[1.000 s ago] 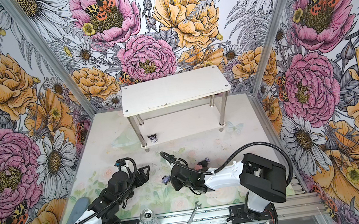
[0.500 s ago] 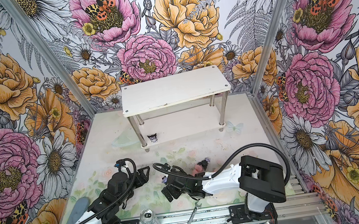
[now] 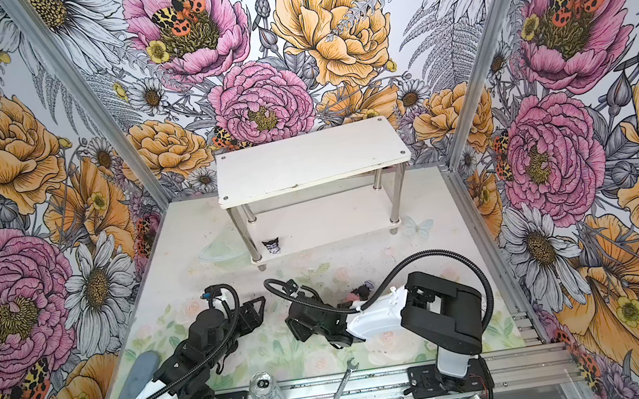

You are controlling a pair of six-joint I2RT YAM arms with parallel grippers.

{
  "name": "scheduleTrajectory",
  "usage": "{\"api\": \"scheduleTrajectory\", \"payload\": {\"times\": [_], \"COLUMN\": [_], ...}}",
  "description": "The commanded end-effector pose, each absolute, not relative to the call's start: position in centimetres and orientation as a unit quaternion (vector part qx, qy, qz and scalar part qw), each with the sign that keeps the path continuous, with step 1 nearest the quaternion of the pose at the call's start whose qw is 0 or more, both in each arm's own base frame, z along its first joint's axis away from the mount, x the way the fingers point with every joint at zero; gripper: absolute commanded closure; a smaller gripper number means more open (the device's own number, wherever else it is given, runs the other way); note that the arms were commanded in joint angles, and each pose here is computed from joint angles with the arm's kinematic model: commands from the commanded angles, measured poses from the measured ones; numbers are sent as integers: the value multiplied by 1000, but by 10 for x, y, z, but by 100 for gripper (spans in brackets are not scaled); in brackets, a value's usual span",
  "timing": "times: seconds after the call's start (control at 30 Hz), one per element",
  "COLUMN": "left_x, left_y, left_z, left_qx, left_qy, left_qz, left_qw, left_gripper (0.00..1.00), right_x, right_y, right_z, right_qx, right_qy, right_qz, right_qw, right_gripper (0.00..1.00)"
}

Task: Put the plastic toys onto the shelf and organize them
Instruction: 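Carry the purple figurine with the right gripper onto the shelf's lower tier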

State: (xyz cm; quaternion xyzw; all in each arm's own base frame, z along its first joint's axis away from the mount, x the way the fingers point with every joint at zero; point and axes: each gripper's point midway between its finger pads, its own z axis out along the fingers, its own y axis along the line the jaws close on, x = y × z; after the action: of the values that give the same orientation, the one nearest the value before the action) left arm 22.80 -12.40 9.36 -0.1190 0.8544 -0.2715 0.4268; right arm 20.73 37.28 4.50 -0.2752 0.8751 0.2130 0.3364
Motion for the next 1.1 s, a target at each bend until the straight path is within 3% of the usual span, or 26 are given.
{"api": "scheduleTrajectory", "payload": {"times": [0.0,0.4,0.8,1.07], "left_x": [228,228,229,229], "left_y": [-123,-121,-120,-120], "left_z": [88,86,89,90], "left_qx": [-114,-117,-115,-114], "left_qy": [858,858,858,858], "left_qz": [-263,-260,-261,-260], "left_qw": [427,426,427,429], "left_gripper": [15,14,14,14], "right_x": [216,210,235,287], "right_y": [370,365,335,297], "right_z": [49,52,106,135], "right_qx": [-243,-229,-258,-287], "right_qy": [881,891,890,877], "right_qz": [212,221,129,55], "right_qw": [347,324,354,382], "right_gripper": [42,73,81,82]}}
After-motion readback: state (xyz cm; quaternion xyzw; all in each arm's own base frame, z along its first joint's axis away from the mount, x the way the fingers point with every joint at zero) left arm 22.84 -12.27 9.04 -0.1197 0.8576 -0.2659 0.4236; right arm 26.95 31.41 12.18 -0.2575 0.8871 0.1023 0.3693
